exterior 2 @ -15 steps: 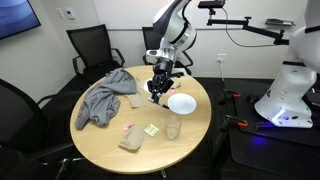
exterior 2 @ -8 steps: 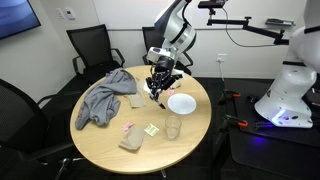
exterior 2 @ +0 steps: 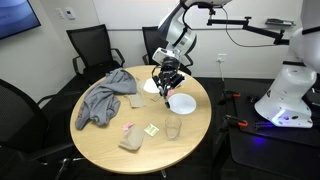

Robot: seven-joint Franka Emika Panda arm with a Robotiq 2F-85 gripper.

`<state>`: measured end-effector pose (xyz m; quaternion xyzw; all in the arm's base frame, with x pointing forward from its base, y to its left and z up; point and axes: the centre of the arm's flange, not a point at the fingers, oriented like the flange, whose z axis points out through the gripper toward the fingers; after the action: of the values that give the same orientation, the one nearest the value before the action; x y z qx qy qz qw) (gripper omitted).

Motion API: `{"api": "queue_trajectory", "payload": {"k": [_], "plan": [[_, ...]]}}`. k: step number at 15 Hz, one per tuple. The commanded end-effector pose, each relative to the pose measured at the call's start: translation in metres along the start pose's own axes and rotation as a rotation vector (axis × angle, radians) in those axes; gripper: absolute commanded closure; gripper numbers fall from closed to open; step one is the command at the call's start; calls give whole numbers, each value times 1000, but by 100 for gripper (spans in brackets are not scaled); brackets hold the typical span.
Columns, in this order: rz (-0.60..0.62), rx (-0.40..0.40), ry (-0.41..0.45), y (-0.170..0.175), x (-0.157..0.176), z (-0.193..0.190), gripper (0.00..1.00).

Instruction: Put the marker inside the cup

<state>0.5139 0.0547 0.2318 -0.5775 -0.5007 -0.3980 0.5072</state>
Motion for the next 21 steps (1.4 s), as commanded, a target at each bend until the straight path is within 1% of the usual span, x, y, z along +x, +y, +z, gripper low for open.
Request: {"api": "queue_trajectory", "payload": {"k": [1,3,7,15,21], "plan": [[-65,60,44,-7,-18,-7,97],[-86,83,58,-10,-30,-8,97],[-95,99,74,-12,-54,-11,97],[-62,99,49,-14,-102,-7,97],[-74,81,16,-4,-115,-7,97]]}}
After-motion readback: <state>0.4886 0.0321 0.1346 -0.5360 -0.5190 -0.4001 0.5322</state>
